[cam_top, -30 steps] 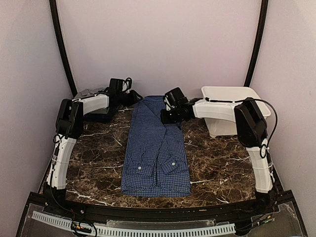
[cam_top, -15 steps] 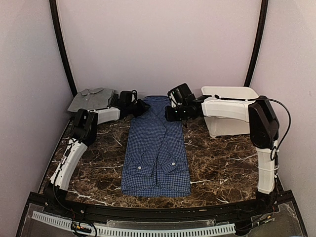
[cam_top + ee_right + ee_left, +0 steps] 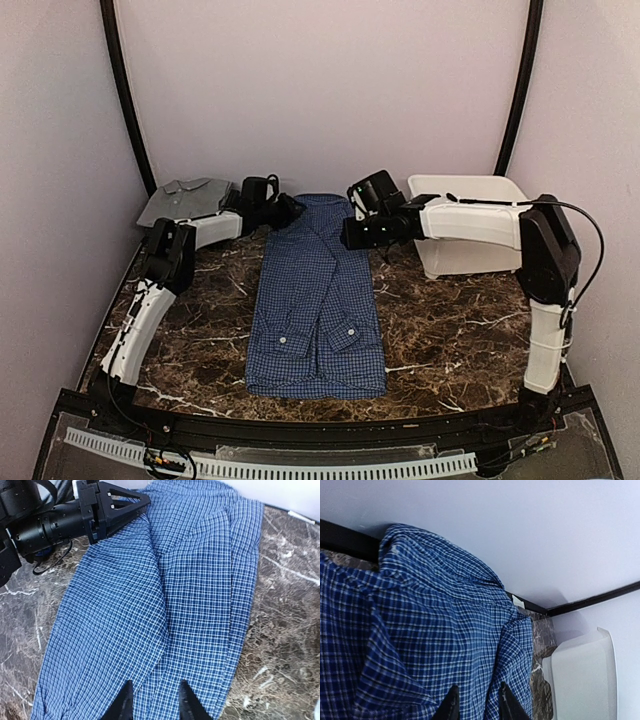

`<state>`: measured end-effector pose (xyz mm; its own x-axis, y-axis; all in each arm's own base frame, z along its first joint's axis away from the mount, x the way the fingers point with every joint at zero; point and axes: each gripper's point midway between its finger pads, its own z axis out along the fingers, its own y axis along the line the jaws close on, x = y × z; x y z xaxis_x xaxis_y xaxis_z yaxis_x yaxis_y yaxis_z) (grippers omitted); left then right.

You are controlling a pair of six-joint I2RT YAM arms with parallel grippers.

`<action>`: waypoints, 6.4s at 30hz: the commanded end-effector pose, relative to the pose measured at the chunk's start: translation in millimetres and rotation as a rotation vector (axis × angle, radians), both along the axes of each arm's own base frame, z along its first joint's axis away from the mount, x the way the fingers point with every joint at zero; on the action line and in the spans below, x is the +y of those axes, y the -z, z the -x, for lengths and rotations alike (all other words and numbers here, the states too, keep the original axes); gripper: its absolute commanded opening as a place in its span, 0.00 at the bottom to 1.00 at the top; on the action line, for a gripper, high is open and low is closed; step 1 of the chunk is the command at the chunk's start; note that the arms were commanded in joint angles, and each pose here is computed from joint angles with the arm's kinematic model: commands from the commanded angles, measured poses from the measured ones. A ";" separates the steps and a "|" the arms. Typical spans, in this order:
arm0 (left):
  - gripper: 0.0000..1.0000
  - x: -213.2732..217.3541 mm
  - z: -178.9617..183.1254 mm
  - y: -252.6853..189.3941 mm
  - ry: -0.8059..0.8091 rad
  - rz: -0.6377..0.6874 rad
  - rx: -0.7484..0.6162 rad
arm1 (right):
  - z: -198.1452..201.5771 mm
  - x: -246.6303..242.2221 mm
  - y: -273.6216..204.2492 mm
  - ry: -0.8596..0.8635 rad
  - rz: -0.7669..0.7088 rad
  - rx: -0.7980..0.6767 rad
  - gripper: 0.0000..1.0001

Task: Fold and stack the long sleeve shirts
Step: Smooth out the rectangle-folded shirt at the center of the board, then pick up the rectangle-folded shirt from the center of the board, then fold the rectangle-folded shirt at the center of the board.

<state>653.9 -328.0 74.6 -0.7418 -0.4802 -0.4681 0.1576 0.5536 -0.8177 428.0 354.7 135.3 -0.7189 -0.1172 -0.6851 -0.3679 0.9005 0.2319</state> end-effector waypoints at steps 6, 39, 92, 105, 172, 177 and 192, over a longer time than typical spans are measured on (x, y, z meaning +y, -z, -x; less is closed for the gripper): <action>0.28 2.6 90.2 -103.3 0.154 -0.054 -0.071 | 55.3 -8.4 -37.9 -0.088 -0.181 0.016 0.37; 0.11 81.8 507.0 40.2 0.588 -0.183 0.628 | 285.6 -42.3 83.2 -0.309 -0.325 0.607 0.31; 0.43 99.8 442.4 59.9 0.530 -0.358 0.665 | 223.3 -67.7 107.9 -0.083 -0.438 0.639 0.43; 0.32 85.7 461.7 64.0 0.565 -0.299 0.733 | 223.0 -63.6 111.2 -0.086 -0.465 0.650 0.30; 0.00 58.1 261.0 14.7 0.140 0.073 0.449 | 36.4 -15.2 82.7 0.126 -0.576 0.393 0.00; 0.00 70.6 276.4 35.7 0.084 0.055 0.510 | 43.0 -25.3 96.2 0.159 -0.539 0.404 0.00; 0.00 84.0 299.9 14.0 0.055 0.051 0.467 | 54.8 -32.2 80.8 0.121 -0.510 0.372 0.00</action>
<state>355.9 -247.1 48.8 -0.8979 -0.4393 -0.0274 -0.2233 0.5082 -0.8318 363.5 319.1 38.4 -0.9196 0.2730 -0.2827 -0.0287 0.6707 0.7412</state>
